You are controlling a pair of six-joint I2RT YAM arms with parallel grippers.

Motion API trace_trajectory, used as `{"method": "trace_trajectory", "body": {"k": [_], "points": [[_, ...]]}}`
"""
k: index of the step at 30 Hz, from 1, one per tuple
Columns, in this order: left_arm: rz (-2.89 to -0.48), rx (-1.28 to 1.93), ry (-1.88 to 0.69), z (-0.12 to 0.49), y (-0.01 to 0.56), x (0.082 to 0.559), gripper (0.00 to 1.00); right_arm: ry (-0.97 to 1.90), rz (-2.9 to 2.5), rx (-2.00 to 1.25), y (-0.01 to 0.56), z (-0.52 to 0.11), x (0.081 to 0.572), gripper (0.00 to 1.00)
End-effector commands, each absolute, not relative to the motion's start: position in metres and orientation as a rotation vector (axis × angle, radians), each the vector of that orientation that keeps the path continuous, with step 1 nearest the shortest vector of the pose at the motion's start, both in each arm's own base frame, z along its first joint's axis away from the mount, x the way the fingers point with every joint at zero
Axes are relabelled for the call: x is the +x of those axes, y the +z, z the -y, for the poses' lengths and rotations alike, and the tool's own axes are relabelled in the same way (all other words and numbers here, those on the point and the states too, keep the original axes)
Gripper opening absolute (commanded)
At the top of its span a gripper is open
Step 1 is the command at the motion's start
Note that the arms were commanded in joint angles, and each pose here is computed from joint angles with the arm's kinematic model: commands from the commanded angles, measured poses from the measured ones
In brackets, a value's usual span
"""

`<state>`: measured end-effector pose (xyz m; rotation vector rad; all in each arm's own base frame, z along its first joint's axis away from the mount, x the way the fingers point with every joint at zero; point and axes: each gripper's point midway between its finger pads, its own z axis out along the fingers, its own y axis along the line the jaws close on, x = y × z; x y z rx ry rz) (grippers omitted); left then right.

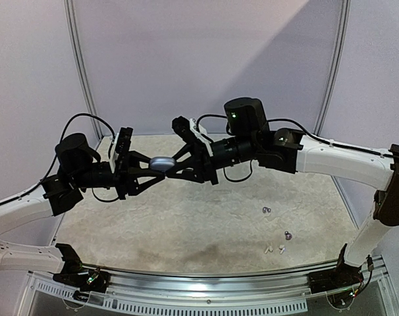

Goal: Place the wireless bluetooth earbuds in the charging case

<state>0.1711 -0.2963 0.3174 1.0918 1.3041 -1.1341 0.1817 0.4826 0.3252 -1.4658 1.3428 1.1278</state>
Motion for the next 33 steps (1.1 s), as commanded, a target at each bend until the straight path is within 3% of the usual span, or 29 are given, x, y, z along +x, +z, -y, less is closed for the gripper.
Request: {"method": "trace_trajectory", "body": {"k": [1,8,22,33], "points": [[-1.212,1.159,-1.189,0.2981,0.3258,0.1491,0.36,1.085,-1.326,-1.414,0.3339,-0.4768,0.1900,0.00],[-1.190,1.175,-1.197,0.2982,0.3271,0.1457,0.40,1.092,-1.330,-1.411,0.3327,-0.4764,0.1891,0.00],[-1.192,1.176,-1.193,0.2975,0.3249,0.1455,0.29,1.102,-1.311,-1.396,0.3363,-0.4726,0.1862,0.00],[-1.205,1.174,-1.186,0.2969,0.3217,0.1462,0.30,1.104,-1.303,-1.395,0.3376,-0.4717,0.1855,0.00]]}}
